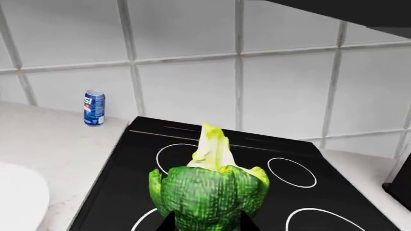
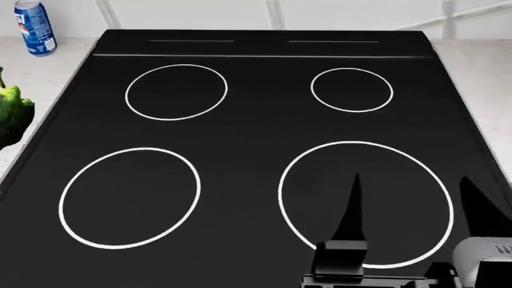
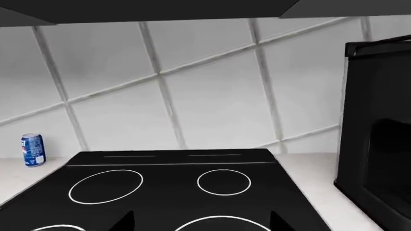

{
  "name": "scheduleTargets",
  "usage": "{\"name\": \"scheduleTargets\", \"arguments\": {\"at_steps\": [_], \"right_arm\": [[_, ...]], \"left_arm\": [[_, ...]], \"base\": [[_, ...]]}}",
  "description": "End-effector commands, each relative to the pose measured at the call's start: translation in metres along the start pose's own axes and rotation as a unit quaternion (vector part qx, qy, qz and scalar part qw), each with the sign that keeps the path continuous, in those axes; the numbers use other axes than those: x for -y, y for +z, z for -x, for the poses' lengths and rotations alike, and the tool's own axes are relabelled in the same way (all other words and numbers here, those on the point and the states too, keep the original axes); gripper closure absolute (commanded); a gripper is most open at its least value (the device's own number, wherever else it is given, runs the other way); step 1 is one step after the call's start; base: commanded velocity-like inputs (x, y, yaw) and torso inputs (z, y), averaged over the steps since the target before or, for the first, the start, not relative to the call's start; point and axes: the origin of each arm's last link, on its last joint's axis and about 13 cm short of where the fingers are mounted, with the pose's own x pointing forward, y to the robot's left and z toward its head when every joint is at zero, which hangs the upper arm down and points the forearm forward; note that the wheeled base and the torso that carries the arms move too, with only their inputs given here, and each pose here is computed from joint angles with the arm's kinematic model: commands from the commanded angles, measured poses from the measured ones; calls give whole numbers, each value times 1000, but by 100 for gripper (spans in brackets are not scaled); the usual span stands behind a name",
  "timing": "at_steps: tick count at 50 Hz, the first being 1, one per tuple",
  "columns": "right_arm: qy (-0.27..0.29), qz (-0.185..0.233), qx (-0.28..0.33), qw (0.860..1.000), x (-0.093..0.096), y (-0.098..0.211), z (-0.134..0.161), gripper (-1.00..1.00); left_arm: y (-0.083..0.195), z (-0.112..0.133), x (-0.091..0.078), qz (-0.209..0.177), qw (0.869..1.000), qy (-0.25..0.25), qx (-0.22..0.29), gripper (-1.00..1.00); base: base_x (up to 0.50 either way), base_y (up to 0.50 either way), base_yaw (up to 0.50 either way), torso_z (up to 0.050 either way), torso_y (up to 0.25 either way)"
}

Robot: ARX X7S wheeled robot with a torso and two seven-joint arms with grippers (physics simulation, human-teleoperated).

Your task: Pick the broccoli from the counter and place it in the microwave.

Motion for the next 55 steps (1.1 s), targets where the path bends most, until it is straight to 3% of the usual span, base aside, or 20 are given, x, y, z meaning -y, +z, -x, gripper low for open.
{"name": "scheduleTargets", "arguments": {"at_steps": [1,6,13,20,24,32,51,55], "right_arm": [[-1,-1,2,1000,0,-1,-1,-100],[3,3,-3,1000,-1,-2,-3,-100],[5,-4,5,1000,-5,-3,-10,-100],[7,-12,15,1000,-9,-3,-20,-100],[3,-16,20,1000,-9,-4,-23,-100],[-3,-22,24,999,-10,-7,-27,-100],[-5,-30,38,999,-8,-6,-32,-100],[-4,-32,39,999,-9,-6,-32,-100]], "left_arm": [[-1,-2,2,5,1000,-5,-6,100],[12,-1,11,-18,999,-30,7,100],[78,6,36,-71,987,-83,119,100],[129,1,55,-72,968,-121,209,100],[152,0,61,-69,958,-116,252,100],[176,-10,68,-79,948,-123,283,100],[262,-38,82,-69,926,-70,364,100],[274,-54,86,-71,931,-55,354,100]], "base": [[0,0,0,0,0],[0,0,0,0,0],[0,0,0,0,0],[0,0,0,0,0],[0,0,0,0,0],[0,0,0,0,0],[0,0,0,0,1],[0,0,0,0,0]]}}
